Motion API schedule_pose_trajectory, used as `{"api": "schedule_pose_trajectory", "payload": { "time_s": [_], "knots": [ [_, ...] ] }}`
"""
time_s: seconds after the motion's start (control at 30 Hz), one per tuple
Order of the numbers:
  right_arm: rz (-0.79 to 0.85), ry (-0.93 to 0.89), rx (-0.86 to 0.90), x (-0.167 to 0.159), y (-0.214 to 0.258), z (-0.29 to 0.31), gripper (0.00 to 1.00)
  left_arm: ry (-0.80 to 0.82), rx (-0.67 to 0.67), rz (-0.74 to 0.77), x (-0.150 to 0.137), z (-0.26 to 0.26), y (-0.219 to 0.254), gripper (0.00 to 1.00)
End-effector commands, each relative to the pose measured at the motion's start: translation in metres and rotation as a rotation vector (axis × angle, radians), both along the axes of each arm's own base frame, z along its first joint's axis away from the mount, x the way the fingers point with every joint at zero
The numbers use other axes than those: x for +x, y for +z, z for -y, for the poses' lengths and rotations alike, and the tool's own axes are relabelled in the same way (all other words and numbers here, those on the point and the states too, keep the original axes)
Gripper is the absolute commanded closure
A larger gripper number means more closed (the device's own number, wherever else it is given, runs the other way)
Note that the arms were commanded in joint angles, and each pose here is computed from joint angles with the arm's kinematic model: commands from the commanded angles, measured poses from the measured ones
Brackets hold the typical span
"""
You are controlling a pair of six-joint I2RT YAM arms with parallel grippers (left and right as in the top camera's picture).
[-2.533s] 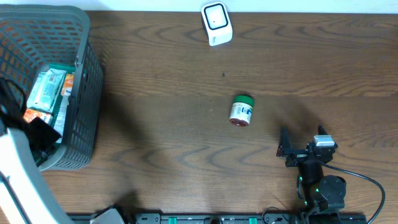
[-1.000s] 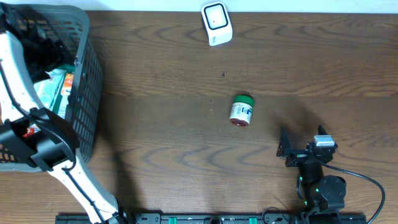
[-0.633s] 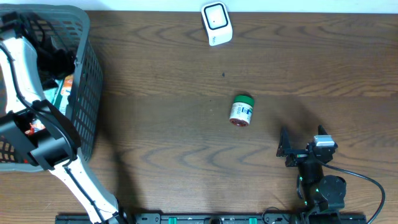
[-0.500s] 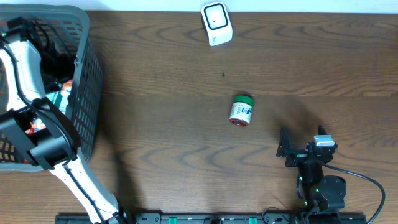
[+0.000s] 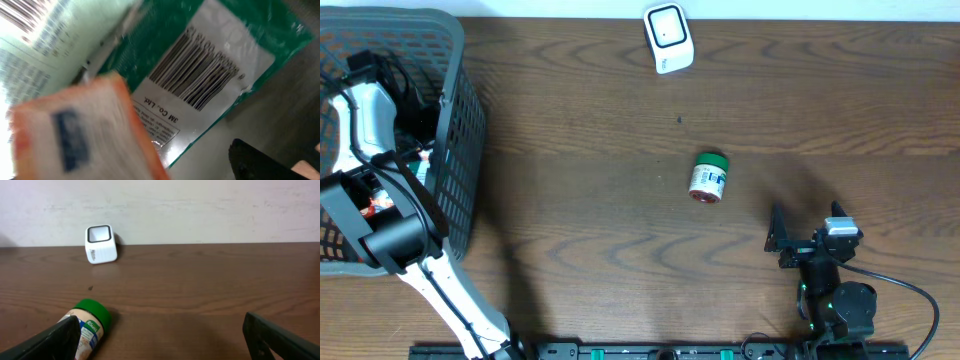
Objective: Scan the item barcode
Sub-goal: 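Grasp a small orange snack pack in the basket with the left gripper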
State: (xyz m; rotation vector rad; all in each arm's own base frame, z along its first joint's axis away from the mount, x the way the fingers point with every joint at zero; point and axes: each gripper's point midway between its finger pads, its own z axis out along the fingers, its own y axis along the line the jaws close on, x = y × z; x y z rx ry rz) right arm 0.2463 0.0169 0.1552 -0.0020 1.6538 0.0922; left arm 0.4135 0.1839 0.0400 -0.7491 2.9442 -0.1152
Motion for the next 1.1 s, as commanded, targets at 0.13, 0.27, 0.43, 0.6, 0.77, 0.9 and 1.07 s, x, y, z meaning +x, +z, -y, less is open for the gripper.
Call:
{"api": "schedule_pose_trajectory", "payload": {
  "time_s": [0.13, 0.27, 0.43, 0.6, 0.77, 0.9, 1.07],
  "knots": [
    [-0.004, 0.002, 0.012, 0.000, -0.001, -0.001, 0.01, -0.017, -0.032, -0.017, -0.001, 0.008, -0.010, 0.58],
    [-0.004, 0.002, 0.012, 0.000, -0.001, -0.001, 0.01, -0.017, -0.021, 0.004, 0.004, 0.005, 0.007, 0.68],
    [-0.004, 0.002, 0.012, 0.000, -0.001, -0.001, 0.01, -0.017, 0.023, 0.091, 0.011, 0.001, 0.049, 0.81],
    [-0.004, 0.002, 0.012, 0.000, -0.001, -0.001, 0.01, 0.037, 0.091, 0.239, 0.006, -0.006, 0.122, 0.81],
    [-0.004, 0.002, 0.012, 0.000, -0.001, -0.001, 0.01, 0.139, 0.162, 0.450, -0.021, -0.001, 0.225, 0.80],
    [-0.004, 0.002, 0.012, 0.000, -0.001, -0.001, 0.01, 0.170, 0.195, 0.602, -0.062, 0.026, 0.298, 0.78],
    [-0.004, 0.002, 0.012, 0.000, -0.001, -0.001, 0.01, 0.059, 0.162, 0.690, -0.107, 0.091, 0.342, 0.77]
  ]
}}
